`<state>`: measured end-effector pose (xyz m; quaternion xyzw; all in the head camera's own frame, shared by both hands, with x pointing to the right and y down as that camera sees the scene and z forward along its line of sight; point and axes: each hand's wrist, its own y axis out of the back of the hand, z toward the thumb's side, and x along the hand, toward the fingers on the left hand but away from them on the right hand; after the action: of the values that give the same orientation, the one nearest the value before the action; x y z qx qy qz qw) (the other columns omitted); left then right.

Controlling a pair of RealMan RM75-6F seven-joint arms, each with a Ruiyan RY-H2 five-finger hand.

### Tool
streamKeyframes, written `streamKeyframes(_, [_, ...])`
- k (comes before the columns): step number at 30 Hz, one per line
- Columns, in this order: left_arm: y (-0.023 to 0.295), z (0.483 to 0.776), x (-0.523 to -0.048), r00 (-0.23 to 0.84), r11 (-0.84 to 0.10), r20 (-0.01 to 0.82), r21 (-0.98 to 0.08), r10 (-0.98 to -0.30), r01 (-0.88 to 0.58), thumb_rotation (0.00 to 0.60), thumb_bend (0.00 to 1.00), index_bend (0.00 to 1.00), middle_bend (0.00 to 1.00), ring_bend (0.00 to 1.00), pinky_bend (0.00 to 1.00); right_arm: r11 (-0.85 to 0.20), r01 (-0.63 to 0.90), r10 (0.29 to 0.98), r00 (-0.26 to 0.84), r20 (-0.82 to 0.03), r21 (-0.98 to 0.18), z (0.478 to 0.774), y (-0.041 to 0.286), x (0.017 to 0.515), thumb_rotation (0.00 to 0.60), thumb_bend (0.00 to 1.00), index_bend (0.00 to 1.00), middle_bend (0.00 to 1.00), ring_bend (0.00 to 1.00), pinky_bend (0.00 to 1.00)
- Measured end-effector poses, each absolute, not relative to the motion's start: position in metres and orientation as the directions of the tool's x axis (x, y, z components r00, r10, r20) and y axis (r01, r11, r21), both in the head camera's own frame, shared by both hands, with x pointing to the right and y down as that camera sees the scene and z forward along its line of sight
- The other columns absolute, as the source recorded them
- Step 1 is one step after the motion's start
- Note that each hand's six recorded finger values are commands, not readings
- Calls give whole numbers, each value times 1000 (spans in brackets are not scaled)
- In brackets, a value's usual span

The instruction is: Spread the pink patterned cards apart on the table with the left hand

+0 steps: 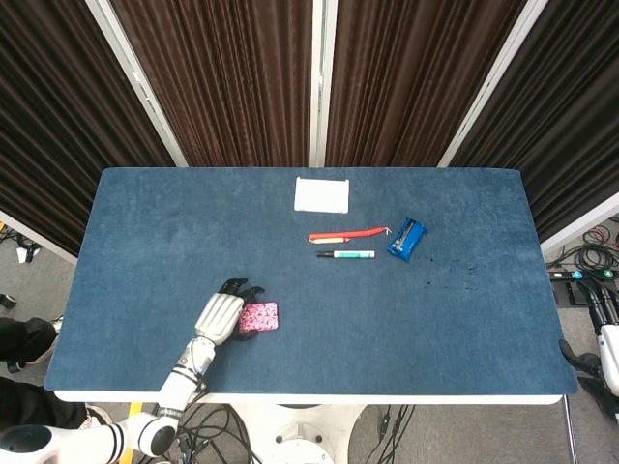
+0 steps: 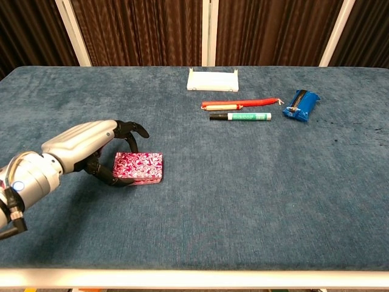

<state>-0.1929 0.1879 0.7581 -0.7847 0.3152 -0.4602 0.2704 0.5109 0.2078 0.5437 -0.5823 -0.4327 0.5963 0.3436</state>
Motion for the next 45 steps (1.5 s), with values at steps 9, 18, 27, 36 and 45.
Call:
streamKeyframes(9, [188,759,-196,365,-655,553,-699,-749,-286,600,236,282,399,116,110,-391,94,912,-90,-399,-915,545,208,511,600,206,0,0,0,0])
streamKeyframes(18, [189,760,-199,359,-658,554,-673,-751,-339,600,237,357,403,118,110,-392,92,912,-93,-400,-915,544,208,512,600,206,0,0,0,0])
streamKeyframes(27, [189,763,-201,354,-663,562,-663,-748,-347,600,237,478,404,122,110,-394,91,911,-92,-401,-915,545,209,511,600,206,0,0,0,0])
streamKeyframes(36, [189,764,-201,352,-666,566,-659,-746,-350,600,237,516,408,125,109,-391,90,912,-92,-399,-916,544,208,511,600,206,0,0,0,0])
streamKeyframes(45, [189,764,-204,346,-660,562,-652,-751,-373,600,235,534,415,134,109,-393,87,912,-90,-400,-915,545,208,509,600,206,0,0,0,0])
